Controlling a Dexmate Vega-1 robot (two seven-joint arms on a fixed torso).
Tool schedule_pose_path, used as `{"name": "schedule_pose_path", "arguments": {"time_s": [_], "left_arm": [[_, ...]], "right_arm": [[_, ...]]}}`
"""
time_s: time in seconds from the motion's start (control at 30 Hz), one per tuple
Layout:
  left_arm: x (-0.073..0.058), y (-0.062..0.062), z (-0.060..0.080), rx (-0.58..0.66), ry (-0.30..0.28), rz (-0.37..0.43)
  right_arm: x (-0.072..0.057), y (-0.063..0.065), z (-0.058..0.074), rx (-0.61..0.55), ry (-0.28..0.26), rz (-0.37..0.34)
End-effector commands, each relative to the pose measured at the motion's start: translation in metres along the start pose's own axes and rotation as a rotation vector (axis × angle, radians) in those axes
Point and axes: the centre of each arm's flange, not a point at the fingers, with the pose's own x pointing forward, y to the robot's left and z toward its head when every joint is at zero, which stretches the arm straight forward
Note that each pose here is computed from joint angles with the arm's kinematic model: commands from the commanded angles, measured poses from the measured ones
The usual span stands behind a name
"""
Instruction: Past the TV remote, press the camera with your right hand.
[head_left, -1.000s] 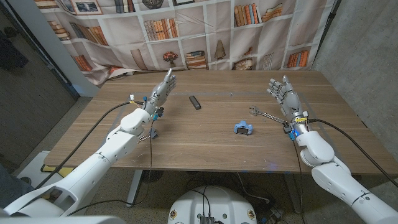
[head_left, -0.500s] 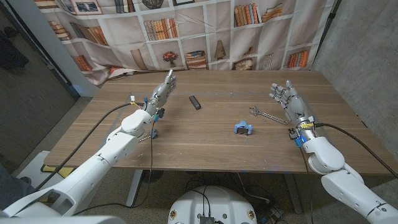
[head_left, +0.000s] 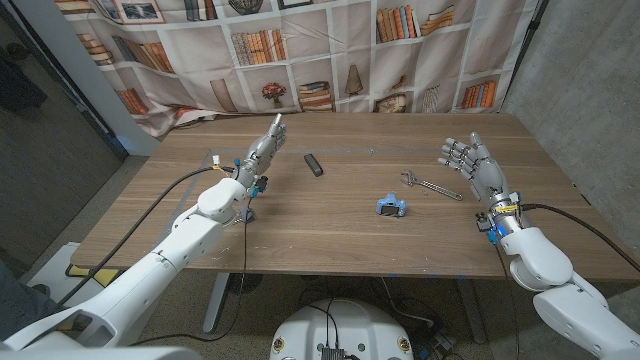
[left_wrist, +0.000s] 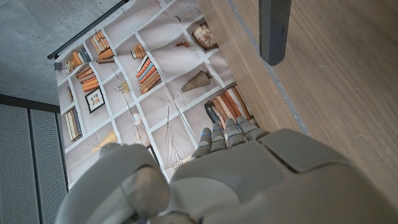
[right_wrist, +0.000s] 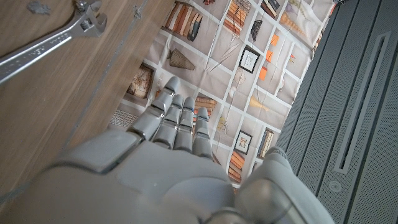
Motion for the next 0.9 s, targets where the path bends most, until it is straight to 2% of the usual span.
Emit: {"name": "schedule_pose_path", "arguments": {"time_s": [0.03,0.33,0.5,0.63,0.9], "left_arm": [[-0.010,-0.002,0.010,0.030,0.009,0.033],[-0.010,0.000,0.020,0.039,-0.003,0.047],[-0.009,0.000,0.022,0.040,-0.004,0.047],[-0.009,0.003,0.021,0.038,0.001,0.057],[-0.012,0.010,0.019,0.020,0.003,0.094]], "right_arm": [[-0.013,-0.007,0.005,-0.006,-0.048,-0.088],[-0.017,-0.008,0.005,0.030,-0.072,-0.145],[-0.019,-0.008,0.008,0.010,-0.080,-0.164],[-0.019,-0.008,0.010,0.033,-0.086,-0.129],[-0.024,-0.009,0.013,0.029,-0.099,-0.145]]}}
